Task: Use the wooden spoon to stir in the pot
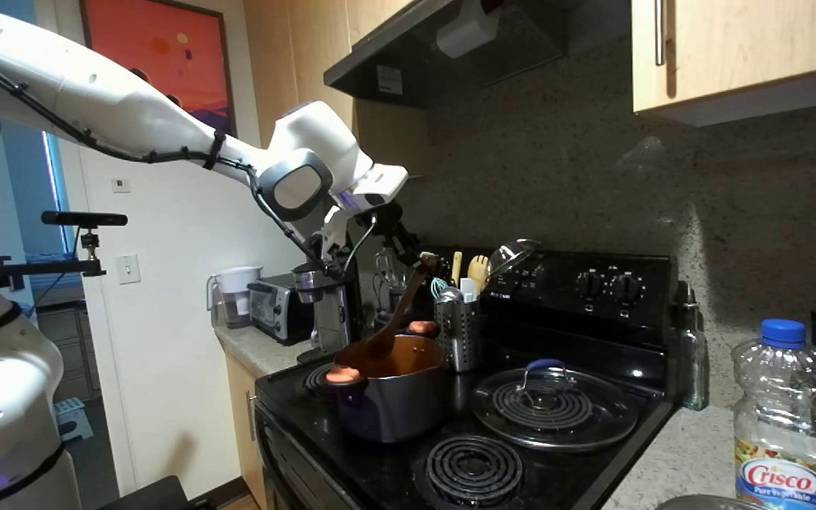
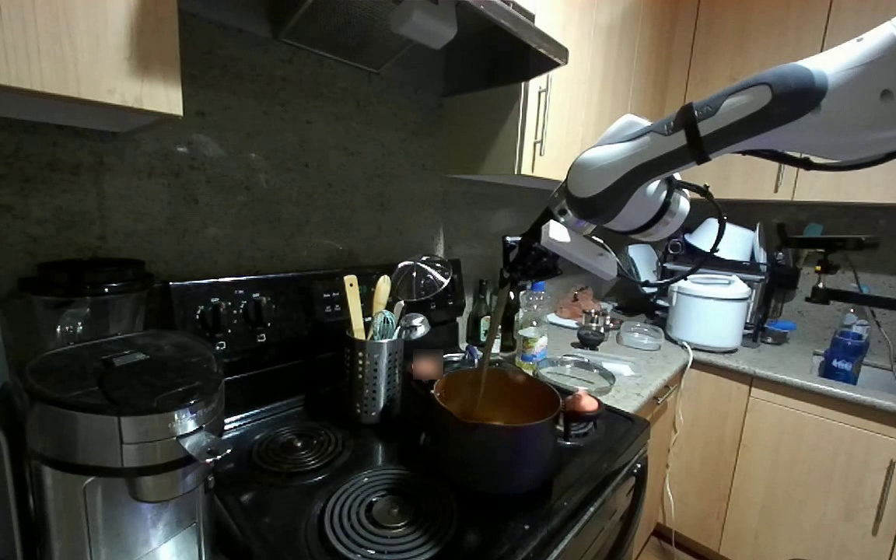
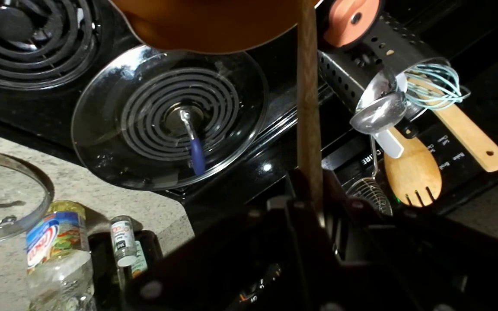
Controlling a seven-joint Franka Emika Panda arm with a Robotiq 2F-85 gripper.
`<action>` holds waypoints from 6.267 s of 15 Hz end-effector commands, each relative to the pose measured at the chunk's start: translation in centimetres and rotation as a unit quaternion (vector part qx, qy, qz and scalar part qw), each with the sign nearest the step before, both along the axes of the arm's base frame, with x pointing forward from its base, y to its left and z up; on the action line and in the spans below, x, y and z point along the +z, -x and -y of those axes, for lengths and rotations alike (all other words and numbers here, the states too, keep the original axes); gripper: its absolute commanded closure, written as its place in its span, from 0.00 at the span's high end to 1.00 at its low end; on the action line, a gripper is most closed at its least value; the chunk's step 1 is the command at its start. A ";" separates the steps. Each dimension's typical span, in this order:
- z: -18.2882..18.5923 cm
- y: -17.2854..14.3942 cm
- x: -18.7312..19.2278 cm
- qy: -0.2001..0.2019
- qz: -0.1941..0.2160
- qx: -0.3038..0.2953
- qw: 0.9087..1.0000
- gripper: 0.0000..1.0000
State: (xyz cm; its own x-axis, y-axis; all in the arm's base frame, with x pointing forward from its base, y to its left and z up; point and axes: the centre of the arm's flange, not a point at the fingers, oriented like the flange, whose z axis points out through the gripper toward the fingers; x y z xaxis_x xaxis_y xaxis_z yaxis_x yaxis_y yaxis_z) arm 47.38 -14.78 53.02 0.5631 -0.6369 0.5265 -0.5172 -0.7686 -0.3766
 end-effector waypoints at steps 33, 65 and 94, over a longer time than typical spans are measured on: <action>6.3 9.5 -1.5 0.028 0.015 -0.013 0.999 0.06; -2.9 0.3 0.4 0.070 0.034 0.101 0.992 0.06; 3.8 2.8 -1.3 0.054 -0.007 0.046 0.998 0.06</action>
State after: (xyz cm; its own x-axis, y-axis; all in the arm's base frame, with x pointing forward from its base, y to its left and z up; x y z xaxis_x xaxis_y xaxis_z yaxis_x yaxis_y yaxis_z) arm 47.99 -20.25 50.83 0.6045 -0.5454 0.5806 -0.4851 -0.8302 -0.2748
